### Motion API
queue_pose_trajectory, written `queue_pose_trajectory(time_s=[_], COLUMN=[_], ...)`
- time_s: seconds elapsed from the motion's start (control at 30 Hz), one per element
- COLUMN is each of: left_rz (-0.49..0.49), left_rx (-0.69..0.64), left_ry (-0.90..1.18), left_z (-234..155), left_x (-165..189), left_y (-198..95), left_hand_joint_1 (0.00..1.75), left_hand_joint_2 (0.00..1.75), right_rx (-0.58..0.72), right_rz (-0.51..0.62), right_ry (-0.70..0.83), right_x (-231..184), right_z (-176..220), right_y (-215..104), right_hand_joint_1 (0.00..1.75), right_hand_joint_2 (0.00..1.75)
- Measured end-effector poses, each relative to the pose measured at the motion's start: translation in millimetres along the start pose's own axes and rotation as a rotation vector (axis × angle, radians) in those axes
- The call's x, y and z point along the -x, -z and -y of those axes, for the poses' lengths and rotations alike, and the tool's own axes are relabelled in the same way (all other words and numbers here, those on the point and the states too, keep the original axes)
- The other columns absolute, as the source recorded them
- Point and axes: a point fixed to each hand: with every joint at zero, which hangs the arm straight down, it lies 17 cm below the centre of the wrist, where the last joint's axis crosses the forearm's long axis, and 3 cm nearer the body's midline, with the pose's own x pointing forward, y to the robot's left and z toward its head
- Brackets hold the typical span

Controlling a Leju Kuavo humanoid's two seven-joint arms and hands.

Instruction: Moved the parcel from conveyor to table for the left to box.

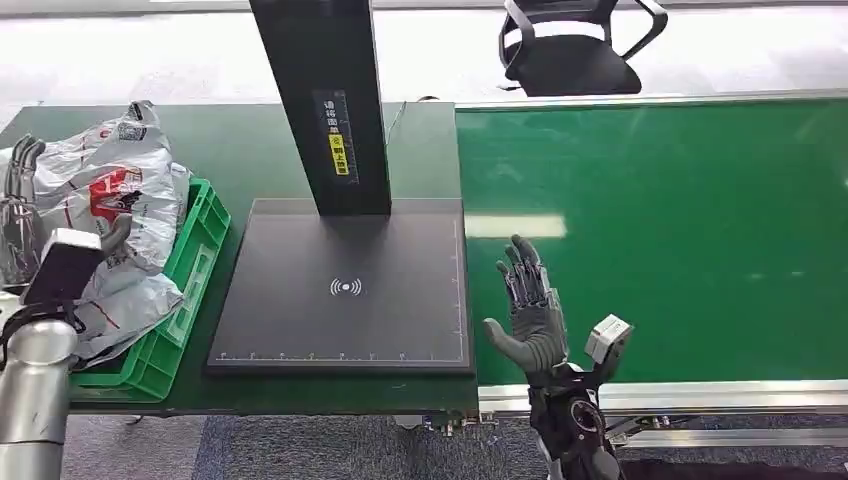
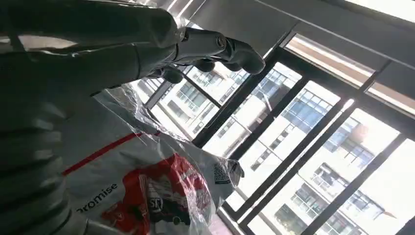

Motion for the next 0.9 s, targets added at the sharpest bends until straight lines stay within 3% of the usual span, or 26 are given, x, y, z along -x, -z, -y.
queue_pose_trajectory(time_s=[0.2, 0.33, 0.53, 0.67, 0.73, 0.9], left_rz=[0.158, 0.265, 0.187, 0.154, 0.147, 0.084], left_rx=[-0.151, -0.307, -0.354, -0.279, -0.166, 0.080], left_ry=[-0.079, -0.164, -0.378, -0.574, -0.680, -0.863], left_z=[-18.9, -37.5, -29.8, 7.8, 44.2, 119.6], left_x=[-60.9, -113.0, -165.0, -204.7, -225.3, -249.1], left_y=[-30.5, -95.8, -170.0, -187.7, -196.2, -226.0], left_hand_joint_1=[0.00, 0.00, 0.00, 0.00, 0.00, 0.00], left_hand_joint_2=[1.75, 1.75, 1.75, 1.75, 1.75, 1.75], right_rx=[0.006, 0.064, 0.070, -0.022, -0.059, -0.050], right_rz=[0.003, -0.003, 0.035, 0.075, 0.089, 0.073], right_ry=[-0.001, -0.153, -0.418, -0.395, -0.389, -0.371], right_x=[-1.0, 3.4, -4.8, -10.7, -11.6, -7.0], right_z=[-0.8, 9.7, -14.7, -67.3, -90.2, -102.6], right_y=[5.3, 6.8, -2.0, -5.4, -6.3, -11.7], right_hand_joint_1=[0.00, 0.00, 0.00, 0.00, 0.00, 0.00], right_hand_joint_2=[1.75, 1.75, 1.75, 1.75, 1.75, 1.75])
